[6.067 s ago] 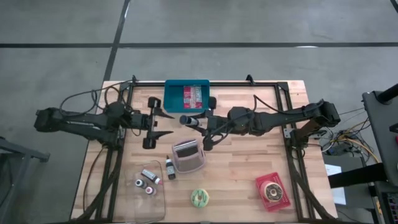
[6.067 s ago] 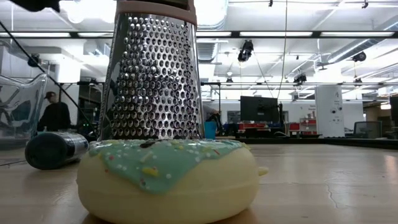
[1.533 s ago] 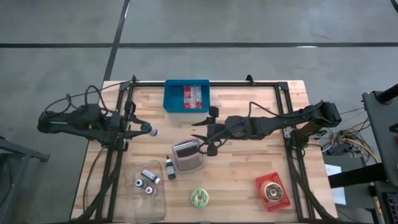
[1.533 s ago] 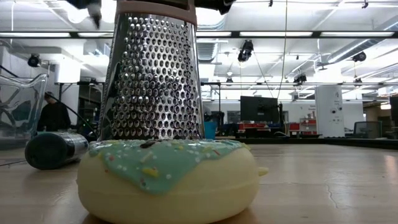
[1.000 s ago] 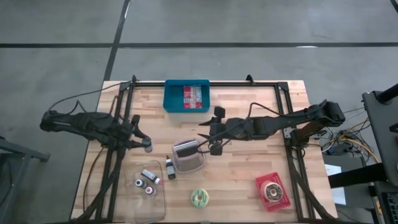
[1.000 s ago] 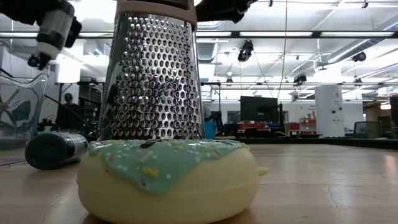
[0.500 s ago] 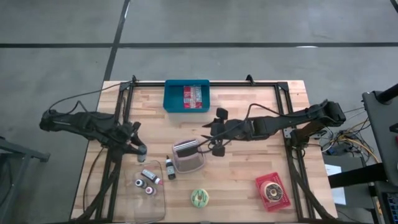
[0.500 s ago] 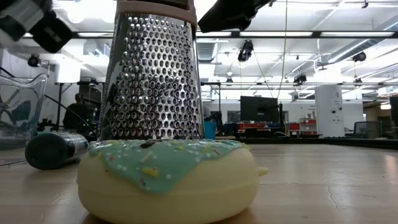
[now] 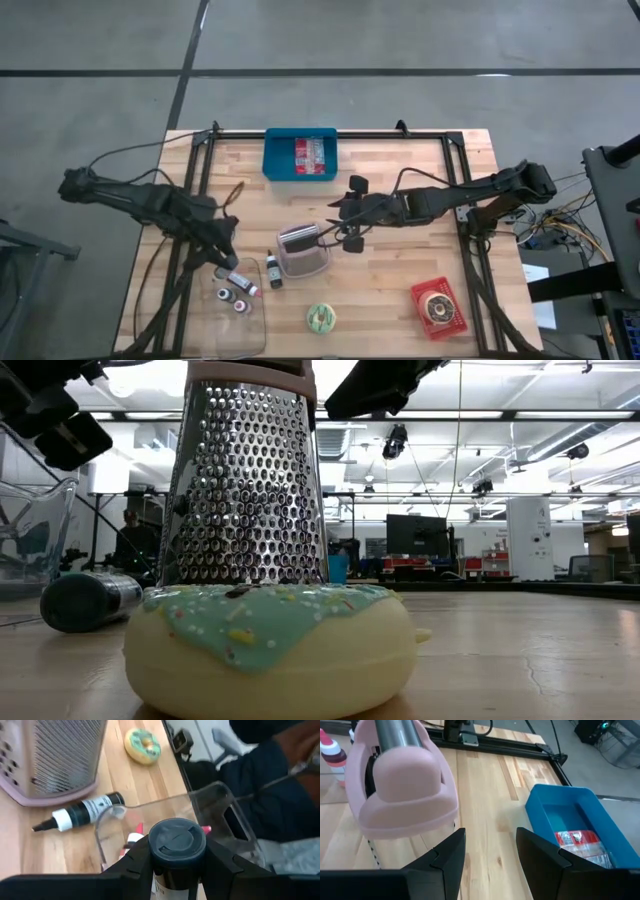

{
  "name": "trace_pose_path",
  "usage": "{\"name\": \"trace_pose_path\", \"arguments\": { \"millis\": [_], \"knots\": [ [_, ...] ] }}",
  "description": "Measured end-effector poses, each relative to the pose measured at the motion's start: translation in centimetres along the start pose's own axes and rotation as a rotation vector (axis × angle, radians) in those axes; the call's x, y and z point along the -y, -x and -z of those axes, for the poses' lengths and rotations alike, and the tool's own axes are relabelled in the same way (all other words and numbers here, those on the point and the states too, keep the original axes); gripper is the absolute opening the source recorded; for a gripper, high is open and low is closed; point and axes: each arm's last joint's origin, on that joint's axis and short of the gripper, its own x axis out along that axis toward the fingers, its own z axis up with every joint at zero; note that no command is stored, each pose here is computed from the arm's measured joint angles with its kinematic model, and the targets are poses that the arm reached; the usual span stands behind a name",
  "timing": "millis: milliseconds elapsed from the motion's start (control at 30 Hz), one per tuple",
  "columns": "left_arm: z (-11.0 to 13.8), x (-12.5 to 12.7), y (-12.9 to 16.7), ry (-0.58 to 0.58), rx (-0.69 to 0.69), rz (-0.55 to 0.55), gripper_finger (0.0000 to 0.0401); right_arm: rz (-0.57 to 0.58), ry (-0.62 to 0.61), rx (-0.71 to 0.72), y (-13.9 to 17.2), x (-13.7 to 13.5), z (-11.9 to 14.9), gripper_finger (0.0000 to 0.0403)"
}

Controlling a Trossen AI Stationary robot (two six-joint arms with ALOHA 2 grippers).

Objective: Pick & Place Food Item
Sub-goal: Put the top black food coloring bottle into the transparent bin

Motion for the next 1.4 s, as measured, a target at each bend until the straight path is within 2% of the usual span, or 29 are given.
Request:
{"name": "trace_pose_path", "arguments": {
  "millis": [167, 500, 700, 1067, 1400],
  "knots": [
    [-0.7, 0.1, -1.7, -0.006, -0.097, -0.017, 0.012, 0.0, -0.001, -0.015, 0.1, 0.0, 0.1, 0.0169],
    [-1.0, -0.1, -5.8, -0.015, -0.304, -0.121, 0.012, 0.0, 0.005, -0.031, 0.3, 0.1, 0.2, 0.0169],
    [-1.4, 0.0, -7.3, -0.03, -0.405, -0.192, 0.012, 0.0, 0.006, -0.032, 0.3, 0.1, 0.2, 0.0169],
    [-1.4, 0.2, -10.0, -0.045, -0.579, -0.237, 0.012, 0.002, 0.013, -0.053, 0.3, 0.1, 0.5, 0.0169],
    [-1.8, 0.6, -11.4, -0.063, -0.663, -0.309, 0.012, -0.003, 0.022, -0.06, 0.4, -0.2, 0.5, 0.0169]
  ]
}}
